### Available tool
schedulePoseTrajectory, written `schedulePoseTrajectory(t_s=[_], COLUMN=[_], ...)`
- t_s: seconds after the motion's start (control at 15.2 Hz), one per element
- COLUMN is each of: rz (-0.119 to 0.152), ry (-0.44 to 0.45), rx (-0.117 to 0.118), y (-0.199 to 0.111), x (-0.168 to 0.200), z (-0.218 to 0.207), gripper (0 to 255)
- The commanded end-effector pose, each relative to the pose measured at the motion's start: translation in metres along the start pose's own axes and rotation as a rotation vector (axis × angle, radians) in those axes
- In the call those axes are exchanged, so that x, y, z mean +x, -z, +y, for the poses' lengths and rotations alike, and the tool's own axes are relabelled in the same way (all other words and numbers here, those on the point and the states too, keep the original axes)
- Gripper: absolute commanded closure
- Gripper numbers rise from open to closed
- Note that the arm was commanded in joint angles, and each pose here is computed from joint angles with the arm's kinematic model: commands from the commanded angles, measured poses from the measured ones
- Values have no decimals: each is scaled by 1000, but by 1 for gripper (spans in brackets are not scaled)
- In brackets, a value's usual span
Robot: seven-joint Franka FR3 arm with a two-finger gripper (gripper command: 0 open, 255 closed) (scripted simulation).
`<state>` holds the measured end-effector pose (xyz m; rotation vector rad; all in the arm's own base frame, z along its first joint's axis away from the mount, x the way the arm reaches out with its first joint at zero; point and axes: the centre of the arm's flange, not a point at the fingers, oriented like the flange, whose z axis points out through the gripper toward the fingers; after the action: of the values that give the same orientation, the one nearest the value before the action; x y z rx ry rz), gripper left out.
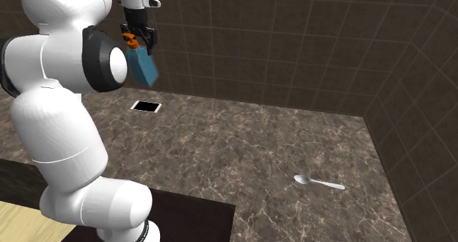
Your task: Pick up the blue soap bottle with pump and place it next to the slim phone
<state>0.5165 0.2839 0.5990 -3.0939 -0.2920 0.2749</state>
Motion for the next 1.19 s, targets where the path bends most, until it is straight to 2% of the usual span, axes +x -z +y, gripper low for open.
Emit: schedulePoseTrajectory(t_s=[0.0, 0.33, 1.12], rz=[0, 0, 0], ry=[-2, -2, -2], rx=[0, 0, 0], y=[8, 27, -36], x=[-7, -21, -10], z=[-22, -87, -84], gripper=[255, 255, 255])
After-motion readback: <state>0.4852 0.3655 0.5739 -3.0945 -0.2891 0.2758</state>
